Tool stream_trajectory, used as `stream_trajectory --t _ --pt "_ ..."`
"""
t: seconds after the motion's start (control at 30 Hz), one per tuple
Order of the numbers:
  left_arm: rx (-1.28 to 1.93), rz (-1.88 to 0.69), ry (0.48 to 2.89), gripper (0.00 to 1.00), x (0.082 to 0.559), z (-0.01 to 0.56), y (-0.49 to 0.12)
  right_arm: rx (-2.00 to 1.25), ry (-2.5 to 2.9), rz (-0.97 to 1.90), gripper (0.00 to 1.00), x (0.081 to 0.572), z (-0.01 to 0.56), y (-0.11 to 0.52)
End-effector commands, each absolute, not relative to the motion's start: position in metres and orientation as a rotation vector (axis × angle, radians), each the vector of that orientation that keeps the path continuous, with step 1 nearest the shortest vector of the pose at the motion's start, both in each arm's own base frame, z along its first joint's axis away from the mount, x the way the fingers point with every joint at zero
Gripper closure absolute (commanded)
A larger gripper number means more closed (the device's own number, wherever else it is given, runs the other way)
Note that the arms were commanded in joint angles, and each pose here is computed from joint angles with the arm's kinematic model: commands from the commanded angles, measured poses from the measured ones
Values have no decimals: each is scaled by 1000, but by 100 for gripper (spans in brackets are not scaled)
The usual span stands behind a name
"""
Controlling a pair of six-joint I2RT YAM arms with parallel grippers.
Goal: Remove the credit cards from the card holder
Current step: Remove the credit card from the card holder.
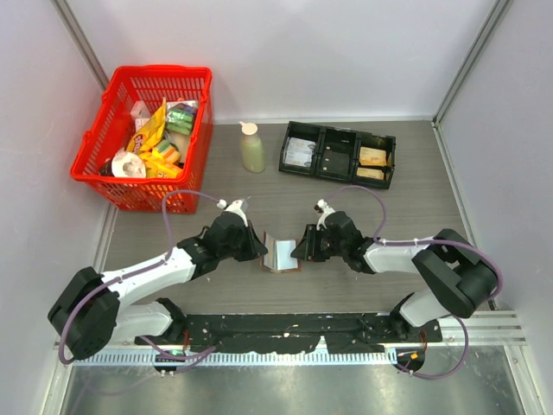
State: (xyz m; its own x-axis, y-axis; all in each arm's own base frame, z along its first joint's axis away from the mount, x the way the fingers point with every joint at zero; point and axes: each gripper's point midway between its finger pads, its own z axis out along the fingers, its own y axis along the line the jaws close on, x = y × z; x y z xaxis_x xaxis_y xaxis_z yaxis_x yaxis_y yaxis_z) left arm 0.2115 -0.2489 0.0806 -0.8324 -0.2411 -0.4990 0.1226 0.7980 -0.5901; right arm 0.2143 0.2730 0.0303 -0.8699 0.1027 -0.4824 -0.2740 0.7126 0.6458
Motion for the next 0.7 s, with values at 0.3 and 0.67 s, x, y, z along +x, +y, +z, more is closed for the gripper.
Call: stream_trajectory --t 0.3,0.67 --pt "-13 -1041 2338 100 211 112 -296 -130 2453 1073 71 213 8 290" --pt "-26 -1056 2356 100 209 100 -301 -148 2427 1043 70 215 20 285"
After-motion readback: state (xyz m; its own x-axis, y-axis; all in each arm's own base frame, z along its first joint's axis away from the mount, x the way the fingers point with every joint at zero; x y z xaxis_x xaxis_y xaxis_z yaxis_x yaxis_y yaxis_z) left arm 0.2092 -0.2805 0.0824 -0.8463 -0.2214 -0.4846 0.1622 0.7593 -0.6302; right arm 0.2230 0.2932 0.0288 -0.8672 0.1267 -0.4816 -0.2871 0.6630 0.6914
